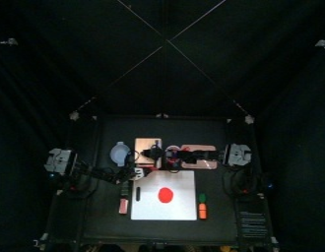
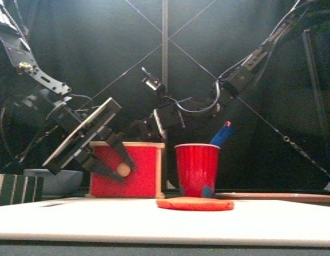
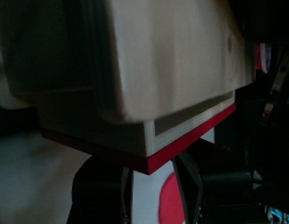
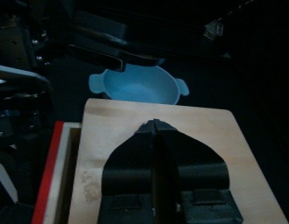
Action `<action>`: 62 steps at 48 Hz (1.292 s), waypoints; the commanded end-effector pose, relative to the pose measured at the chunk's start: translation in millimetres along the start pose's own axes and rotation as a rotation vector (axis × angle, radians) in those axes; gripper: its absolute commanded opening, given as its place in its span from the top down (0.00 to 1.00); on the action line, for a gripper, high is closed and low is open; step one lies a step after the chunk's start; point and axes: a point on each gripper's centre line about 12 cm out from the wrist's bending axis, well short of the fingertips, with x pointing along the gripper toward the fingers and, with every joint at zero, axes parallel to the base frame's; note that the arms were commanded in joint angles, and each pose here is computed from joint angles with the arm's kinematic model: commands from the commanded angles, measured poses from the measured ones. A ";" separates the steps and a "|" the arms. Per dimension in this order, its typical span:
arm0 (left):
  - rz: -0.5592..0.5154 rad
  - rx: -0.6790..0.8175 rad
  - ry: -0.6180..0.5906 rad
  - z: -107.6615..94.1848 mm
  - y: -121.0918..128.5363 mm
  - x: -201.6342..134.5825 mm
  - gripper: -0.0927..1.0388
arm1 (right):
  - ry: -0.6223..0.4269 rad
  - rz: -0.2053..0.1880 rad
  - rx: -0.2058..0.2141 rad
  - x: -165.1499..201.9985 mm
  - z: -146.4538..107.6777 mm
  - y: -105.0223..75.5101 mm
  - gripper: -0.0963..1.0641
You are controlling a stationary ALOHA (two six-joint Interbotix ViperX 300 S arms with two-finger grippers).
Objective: Get the cutter from the drawer then cut the dough then place the extra dough in the bowl
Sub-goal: Open the drawer
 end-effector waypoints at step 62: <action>-0.051 0.054 0.163 -46.4 -20.0 -19.5 0.41 | 0.018 -0.020 -0.004 1.1 4.0 -9.1 0.93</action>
